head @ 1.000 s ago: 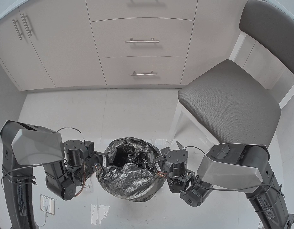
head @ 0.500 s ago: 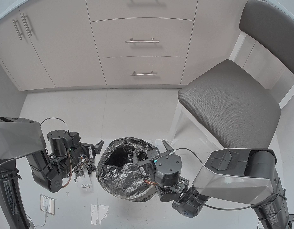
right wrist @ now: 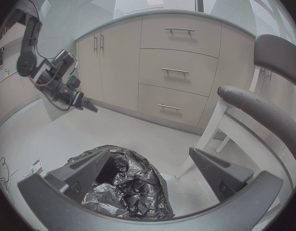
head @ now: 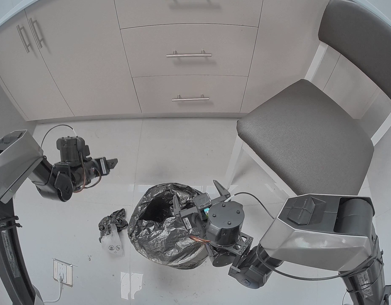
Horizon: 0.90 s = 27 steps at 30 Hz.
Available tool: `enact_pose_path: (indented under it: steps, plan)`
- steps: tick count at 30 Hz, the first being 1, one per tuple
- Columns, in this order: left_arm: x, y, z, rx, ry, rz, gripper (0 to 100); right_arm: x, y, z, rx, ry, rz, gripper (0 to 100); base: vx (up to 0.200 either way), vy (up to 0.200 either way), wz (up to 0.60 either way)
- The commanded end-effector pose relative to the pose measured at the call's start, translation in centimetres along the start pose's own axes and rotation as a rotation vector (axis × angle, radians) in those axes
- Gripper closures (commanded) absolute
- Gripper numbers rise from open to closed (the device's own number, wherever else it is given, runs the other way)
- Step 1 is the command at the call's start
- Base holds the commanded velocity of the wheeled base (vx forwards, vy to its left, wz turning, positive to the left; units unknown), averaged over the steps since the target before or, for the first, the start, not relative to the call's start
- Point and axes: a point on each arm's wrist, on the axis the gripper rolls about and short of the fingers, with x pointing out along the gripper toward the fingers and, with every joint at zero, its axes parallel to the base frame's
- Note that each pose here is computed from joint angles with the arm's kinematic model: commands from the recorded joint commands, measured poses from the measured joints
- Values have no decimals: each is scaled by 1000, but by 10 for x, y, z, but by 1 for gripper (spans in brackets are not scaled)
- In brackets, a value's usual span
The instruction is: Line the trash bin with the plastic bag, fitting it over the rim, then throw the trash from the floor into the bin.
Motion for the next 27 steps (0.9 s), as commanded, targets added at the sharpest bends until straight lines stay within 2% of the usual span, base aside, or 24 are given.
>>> enact_pose_path:
  steps: [1, 8, 13, 16, 19, 20, 22, 25, 27]
  plan:
    - [59, 35, 25, -78, -4, 42, 0, 12, -9, -3, 5, -4, -37, 0, 0, 0, 0]
    - [104, 40, 36, -75, -12, 53, 0, 18, -16, -1, 15, -12, -64, 0, 0, 0, 0]
    - [127, 44, 36, -77, -3, 102, 0, 19, -17, 3, 23, -23, -73, 0, 0, 0, 0]
    - [137, 54, 5, -89, 132, 138, 0, 26, -21, 11, 41, -50, -94, 0, 0, 0, 0]
    - [146, 61, -39, -102, 323, 174, 0, 30, -22, 17, 44, -81, -110, 0, 0, 0, 0]
    - [146, 62, -42, -103, 334, 176, 0, 30, -22, 17, 45, -82, -110, 0, 0, 0, 0]
    - [152, 70, -94, -116, 536, 215, 0, 31, -23, 18, 42, -92, -120, 0, 0, 0, 0]
    - [152, 78, -146, -130, 744, 251, 0, 31, -23, 17, 41, -93, -120, 0, 0, 0, 0]
    - [147, 83, -191, -137, 918, 280, 0, 32, -24, 17, 42, -94, -124, 0, 0, 0, 0]
